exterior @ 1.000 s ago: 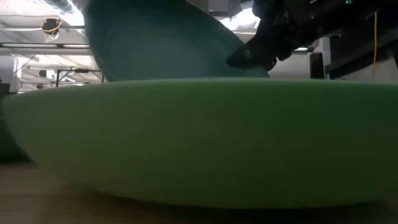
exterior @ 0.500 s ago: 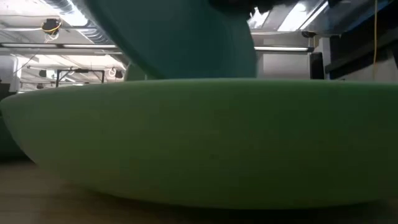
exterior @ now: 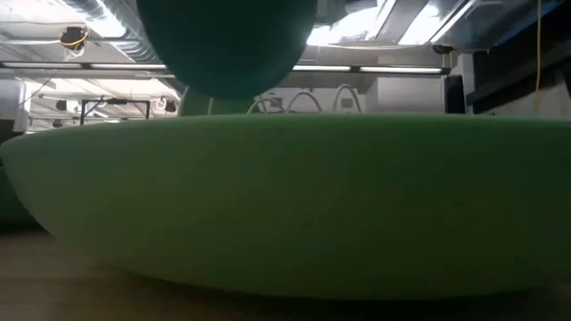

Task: Sort dishes
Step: Put the right blue plate into the white dish rack

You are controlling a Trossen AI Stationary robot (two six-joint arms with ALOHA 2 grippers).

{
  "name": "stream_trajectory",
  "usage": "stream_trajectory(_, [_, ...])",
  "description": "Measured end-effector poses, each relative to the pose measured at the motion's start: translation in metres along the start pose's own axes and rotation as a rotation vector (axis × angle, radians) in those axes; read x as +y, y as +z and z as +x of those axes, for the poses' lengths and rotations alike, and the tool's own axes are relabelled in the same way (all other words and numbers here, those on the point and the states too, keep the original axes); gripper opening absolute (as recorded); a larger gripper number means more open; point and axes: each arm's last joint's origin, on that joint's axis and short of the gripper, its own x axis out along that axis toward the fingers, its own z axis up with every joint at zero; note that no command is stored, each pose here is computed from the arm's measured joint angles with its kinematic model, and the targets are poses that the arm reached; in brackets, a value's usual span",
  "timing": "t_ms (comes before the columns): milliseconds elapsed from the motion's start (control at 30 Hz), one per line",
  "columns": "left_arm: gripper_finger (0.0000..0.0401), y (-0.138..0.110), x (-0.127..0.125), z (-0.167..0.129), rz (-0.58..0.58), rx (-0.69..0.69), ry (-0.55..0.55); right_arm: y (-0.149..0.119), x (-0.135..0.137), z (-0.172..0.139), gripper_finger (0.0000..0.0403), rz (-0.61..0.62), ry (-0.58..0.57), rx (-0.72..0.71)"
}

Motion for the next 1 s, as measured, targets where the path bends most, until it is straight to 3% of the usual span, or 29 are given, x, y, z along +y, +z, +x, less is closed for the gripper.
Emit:
stream_trajectory(200, [0.0001,-0.008,-0.004,0.003,0.066,0.042,0.013,-0.026,-0.028,0.009,0.0016,-0.126,-0.027,0.03])
stream_trajectory(433, [0.0001,-0.021,-0.01,0.013,0.103,0.116,0.054,-0.062,-0.048,0.013,0.0018,-0.161,-0.017,0.025])
stream_trajectory(1000, [0.0001,-0.04,-0.03,0.037,0.16,0.174,0.11,-0.116,-0.051,0.008,0.0024,-0.166,0.203,0.019])
